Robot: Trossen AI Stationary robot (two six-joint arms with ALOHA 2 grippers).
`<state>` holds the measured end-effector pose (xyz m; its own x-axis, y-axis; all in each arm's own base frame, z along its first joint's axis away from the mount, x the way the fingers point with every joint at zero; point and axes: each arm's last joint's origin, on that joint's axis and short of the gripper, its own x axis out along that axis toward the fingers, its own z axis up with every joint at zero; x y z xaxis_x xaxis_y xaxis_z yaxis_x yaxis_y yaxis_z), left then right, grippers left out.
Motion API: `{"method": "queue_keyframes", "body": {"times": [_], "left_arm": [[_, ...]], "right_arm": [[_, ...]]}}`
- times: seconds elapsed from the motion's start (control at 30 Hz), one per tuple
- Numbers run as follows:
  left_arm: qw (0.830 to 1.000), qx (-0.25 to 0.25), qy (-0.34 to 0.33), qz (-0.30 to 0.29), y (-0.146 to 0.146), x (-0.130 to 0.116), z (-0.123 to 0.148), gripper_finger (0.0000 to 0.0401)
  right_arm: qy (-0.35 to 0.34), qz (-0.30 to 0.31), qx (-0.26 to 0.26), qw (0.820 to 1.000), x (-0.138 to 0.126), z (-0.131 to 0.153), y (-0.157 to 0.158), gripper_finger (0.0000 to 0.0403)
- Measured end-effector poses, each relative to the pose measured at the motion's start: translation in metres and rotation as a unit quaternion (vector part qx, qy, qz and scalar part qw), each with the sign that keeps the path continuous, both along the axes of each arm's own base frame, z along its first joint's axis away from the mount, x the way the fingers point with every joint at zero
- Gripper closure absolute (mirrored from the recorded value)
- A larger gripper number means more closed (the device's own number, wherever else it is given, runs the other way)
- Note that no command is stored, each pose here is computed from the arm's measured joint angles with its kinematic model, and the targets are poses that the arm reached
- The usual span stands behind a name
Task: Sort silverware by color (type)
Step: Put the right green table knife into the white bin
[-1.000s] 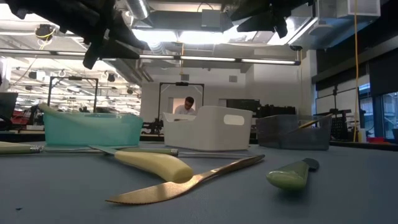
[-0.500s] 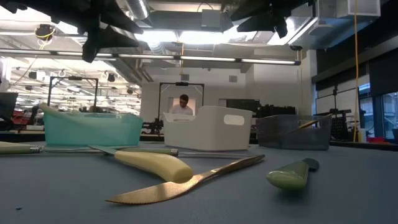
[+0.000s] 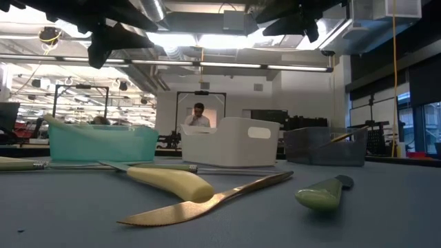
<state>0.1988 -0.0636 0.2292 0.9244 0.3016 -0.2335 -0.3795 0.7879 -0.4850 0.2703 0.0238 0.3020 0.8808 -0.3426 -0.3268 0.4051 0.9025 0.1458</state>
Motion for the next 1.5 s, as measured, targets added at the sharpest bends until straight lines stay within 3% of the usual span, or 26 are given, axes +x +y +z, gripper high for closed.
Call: {"method": "queue_keyframes", "body": {"times": [0.3, 0.47, 0.6, 0.77, 1.23, 1.5], "left_arm": [[0.999, 0.036, 0.037, -0.012, -0.014, 0.027, -0.002, 0.0272], [0.997, 0.052, 0.049, -0.015, -0.018, 0.036, -0.003, 0.0272], [0.997, 0.054, 0.052, -0.016, -0.018, 0.037, -0.004, 0.0272], [0.996, 0.063, 0.055, -0.018, -0.018, 0.037, -0.004, 0.0272], [0.995, 0.083, 0.054, -0.030, -0.022, 0.039, -0.006, 0.0272], [0.992, 0.113, 0.032, -0.046, -0.044, 0.059, -0.028, 0.0274]], "right_arm": [[0.008, 0.026, 0.008, 1.000, 0.000, -0.001, 0.001, 0.0230], [0.021, 0.136, 0.014, 0.990, 0.001, -0.002, 0.007, 0.0230], [0.019, 0.240, 0.027, 0.970, 0.001, -0.001, 0.014, 0.0230], [0.017, 0.301, 0.044, 0.952, 0.000, -0.001, 0.017, 0.0230], [0.037, 0.311, 0.051, 0.948, -0.001, -0.004, 0.018, 0.0230], [0.039, 0.307, 0.050, 0.950, -0.001, -0.005, 0.017, 0.0230]]}}
